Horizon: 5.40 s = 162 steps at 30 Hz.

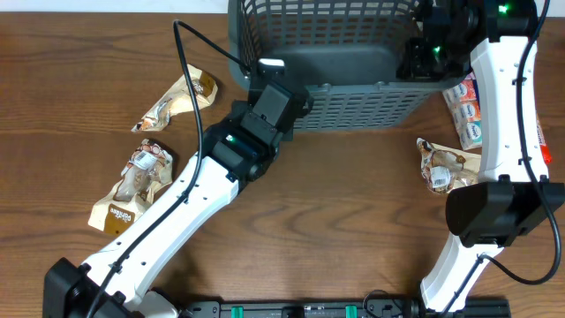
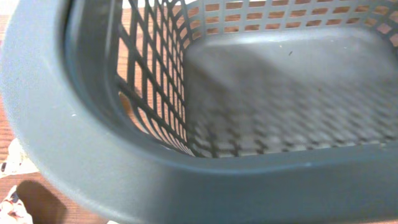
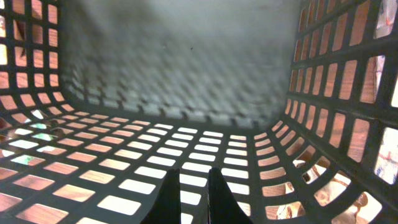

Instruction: Pack container

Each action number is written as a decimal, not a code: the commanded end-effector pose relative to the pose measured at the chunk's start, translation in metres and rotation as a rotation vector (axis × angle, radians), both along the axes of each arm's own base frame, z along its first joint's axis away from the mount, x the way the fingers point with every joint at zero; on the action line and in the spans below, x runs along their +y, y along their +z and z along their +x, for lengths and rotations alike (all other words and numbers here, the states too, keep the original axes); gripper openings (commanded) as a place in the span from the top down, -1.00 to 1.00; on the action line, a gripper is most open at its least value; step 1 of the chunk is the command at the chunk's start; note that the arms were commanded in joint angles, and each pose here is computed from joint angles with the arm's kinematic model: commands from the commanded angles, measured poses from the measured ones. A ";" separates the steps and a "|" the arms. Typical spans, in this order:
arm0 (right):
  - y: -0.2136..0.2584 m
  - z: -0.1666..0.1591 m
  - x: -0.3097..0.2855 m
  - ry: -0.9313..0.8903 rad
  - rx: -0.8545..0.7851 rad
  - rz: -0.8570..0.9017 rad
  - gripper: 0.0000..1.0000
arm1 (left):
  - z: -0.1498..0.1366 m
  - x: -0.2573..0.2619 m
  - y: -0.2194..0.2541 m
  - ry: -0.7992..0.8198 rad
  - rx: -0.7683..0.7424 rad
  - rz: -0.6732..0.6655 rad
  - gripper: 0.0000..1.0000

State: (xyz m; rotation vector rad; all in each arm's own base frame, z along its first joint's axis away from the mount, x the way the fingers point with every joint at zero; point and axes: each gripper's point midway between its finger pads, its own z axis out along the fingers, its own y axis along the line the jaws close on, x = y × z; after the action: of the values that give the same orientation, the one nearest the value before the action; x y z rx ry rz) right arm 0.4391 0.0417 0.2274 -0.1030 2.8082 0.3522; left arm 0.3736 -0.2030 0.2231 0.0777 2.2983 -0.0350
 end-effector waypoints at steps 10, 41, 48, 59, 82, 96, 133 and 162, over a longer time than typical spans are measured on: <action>-0.002 -0.004 -0.001 0.011 0.011 -0.022 0.97 | 0.007 0.005 0.011 0.005 -0.033 0.019 0.75; 0.129 0.028 0.029 0.023 -0.390 0.179 -0.99 | -0.002 0.011 0.020 -0.009 -0.034 0.033 -0.71; 0.192 0.008 0.024 -0.003 -0.541 0.195 -0.98 | -0.018 0.023 0.034 -0.010 -0.032 0.034 -0.88; 0.247 -0.057 -0.024 -0.164 -0.649 0.109 -0.99 | -0.068 0.062 0.104 -0.003 -0.154 -0.055 -0.97; 0.299 -0.239 -0.143 -0.879 -0.789 -0.291 -0.98 | -0.142 0.155 0.131 0.137 -0.209 0.064 -0.97; 0.217 -0.253 -0.161 -0.999 -0.495 -0.408 -0.98 | -0.148 0.160 0.123 0.132 -0.167 0.100 -0.97; 0.114 -0.096 -0.209 -0.176 -0.406 -0.354 -0.99 | -0.174 0.181 0.092 0.112 -0.003 0.246 -0.97; -0.064 -0.011 -0.252 -0.067 -0.134 -0.202 -0.99 | -0.178 0.183 0.088 0.081 0.020 0.291 -0.97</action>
State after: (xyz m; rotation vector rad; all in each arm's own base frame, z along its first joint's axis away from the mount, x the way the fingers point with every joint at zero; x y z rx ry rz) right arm 0.4130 -0.2260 0.1718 0.0040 2.7056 0.0012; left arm 0.1953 -0.0231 0.3047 0.1357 2.3270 0.3293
